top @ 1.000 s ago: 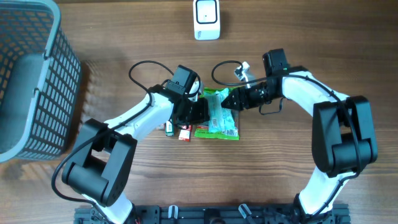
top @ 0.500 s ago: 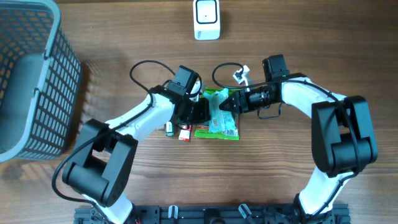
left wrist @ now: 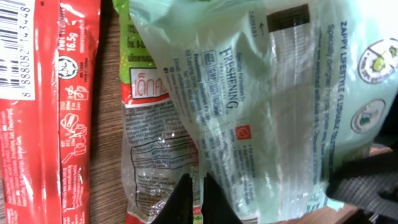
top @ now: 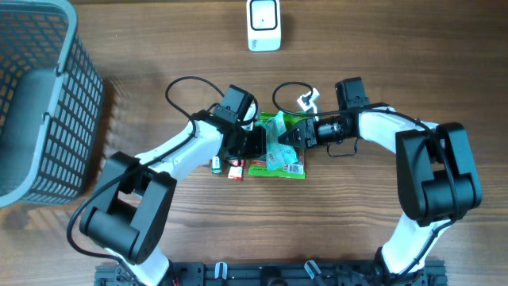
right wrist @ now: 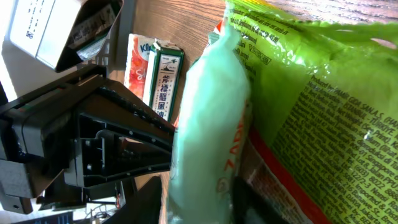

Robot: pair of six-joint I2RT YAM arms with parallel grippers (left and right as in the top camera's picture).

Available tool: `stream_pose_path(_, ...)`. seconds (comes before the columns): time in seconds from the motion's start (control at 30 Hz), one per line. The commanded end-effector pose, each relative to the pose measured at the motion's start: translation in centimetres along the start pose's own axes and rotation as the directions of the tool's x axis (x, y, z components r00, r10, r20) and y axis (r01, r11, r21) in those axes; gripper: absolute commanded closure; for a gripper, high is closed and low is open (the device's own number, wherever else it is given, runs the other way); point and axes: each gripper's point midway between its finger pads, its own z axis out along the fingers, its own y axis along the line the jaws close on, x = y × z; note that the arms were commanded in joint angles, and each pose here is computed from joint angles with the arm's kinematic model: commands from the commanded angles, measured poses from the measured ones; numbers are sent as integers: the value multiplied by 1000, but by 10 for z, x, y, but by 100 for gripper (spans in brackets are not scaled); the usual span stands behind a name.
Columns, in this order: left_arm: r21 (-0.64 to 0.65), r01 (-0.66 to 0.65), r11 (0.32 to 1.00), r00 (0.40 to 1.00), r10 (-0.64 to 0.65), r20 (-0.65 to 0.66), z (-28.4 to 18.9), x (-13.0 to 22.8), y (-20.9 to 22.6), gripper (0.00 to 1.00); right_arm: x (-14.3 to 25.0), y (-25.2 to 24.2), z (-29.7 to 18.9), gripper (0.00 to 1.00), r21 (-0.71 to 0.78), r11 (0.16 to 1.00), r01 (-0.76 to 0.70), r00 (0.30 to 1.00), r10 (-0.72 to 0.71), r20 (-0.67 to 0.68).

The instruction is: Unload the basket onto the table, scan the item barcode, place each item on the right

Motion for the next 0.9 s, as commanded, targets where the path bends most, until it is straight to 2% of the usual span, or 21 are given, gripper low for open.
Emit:
stream_pose_path(0.0,-23,-22,999,1000,22,-8,6,3,6,96,6,3,4,60,-35,999,-15,1000,14,-14)
stream_pose_path(0.3,-21,-24,999,1000,24,-4,6,3,5,96,14,-8,21,62,82,997,5,998,1,-62)
stream_pose_path(0.47,-21,-24,999,1000,24,-5,6,3,5,96,12,-8,21,74,82,997,10,998,-5,-56)
stream_pose_path(0.6,-4,-93,996,995,93,28,-5,-2,-3,93,6,1,15,75,75,997,37,999,-34,-35)
stream_pose_path(0.7,35,-119,992,985,113,133,-41,-18,-20,92,-7,20,3,75,75,993,95,995,-96,6)
stream_pose_path(0.77,62,-132,989,968,116,224,-75,-30,-28,91,-13,38,-7,82,76,987,141,989,-144,33)
stream_pose_path(0.87,84,-130,988,923,90,375,-134,-48,-28,89,-19,64,-24,86,110,974,198,976,-206,70)
